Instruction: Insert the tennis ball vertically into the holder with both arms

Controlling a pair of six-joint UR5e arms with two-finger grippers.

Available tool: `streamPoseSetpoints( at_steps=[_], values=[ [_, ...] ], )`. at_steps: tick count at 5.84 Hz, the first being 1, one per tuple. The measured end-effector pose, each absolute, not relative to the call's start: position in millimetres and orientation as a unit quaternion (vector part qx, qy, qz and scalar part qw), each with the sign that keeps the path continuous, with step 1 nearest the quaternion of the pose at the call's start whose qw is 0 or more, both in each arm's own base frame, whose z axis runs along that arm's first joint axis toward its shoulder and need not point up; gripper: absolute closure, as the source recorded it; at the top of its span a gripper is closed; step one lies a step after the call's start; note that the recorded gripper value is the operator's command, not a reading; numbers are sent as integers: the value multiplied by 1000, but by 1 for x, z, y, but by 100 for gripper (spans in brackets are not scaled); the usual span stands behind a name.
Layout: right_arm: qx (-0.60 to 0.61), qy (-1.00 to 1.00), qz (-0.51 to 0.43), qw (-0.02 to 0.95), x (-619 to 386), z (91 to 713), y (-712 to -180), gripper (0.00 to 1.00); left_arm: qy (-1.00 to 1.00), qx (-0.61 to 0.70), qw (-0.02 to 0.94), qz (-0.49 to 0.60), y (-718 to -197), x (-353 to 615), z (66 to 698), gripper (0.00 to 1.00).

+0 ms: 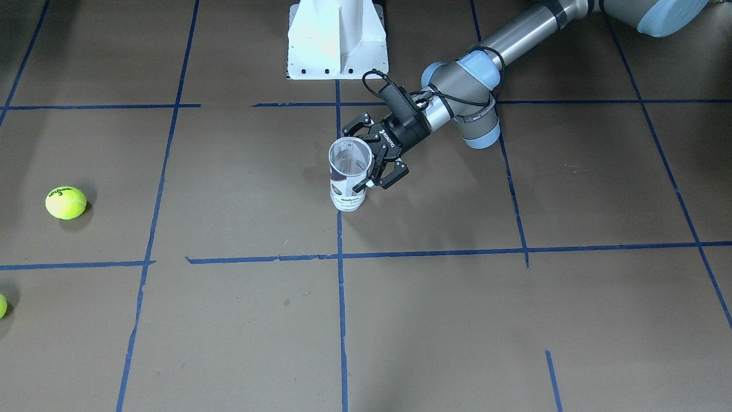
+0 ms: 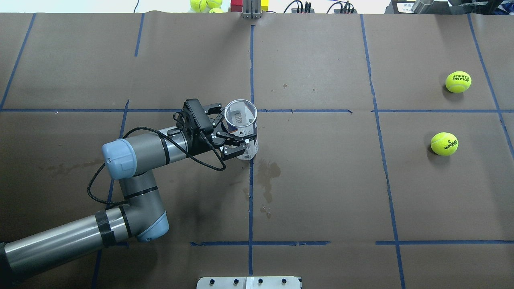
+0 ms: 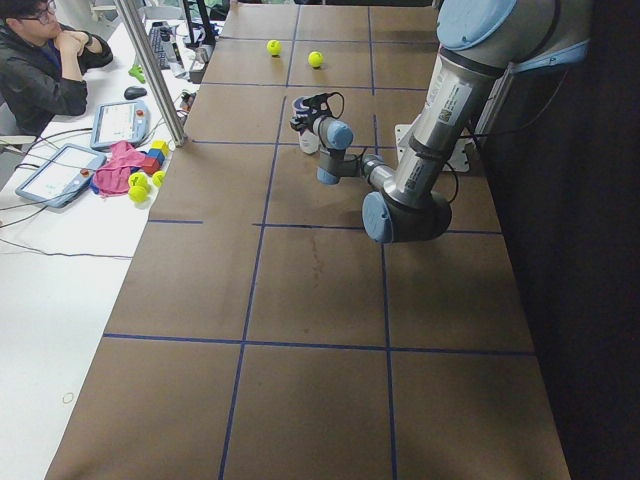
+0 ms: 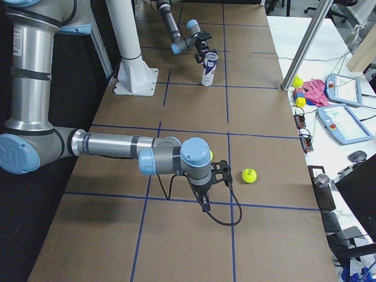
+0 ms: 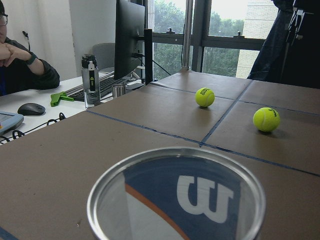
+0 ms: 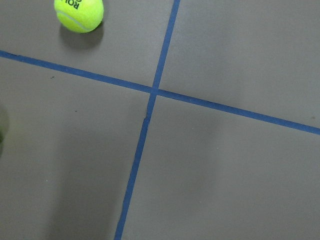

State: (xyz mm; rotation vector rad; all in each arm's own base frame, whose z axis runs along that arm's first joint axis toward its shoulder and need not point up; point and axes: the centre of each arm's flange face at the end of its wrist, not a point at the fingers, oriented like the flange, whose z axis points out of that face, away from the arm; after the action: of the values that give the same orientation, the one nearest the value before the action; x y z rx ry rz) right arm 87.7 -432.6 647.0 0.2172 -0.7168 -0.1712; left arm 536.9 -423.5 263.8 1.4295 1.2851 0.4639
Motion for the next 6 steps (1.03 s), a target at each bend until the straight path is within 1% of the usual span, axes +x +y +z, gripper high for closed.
streamPoseSetpoints(
  at_steps=[1, 2, 4, 6],
  values=[
    [109, -358, -79, 924, 77, 636, -436, 0, 543, 603, 550, 197, -422, 538, 264, 15],
    [109, -373, -61, 919, 55, 609, -441, 0, 543, 604, 550, 197, -422, 538, 264, 15],
    [112, -401, -36, 908, -15, 565, -447, 0, 543, 604, 549, 196, -422, 539, 262, 15],
    [113, -415, -49, 902, -95, 544, -456, 0, 544, 605, 548, 196, -422, 539, 261, 15]
  ],
)
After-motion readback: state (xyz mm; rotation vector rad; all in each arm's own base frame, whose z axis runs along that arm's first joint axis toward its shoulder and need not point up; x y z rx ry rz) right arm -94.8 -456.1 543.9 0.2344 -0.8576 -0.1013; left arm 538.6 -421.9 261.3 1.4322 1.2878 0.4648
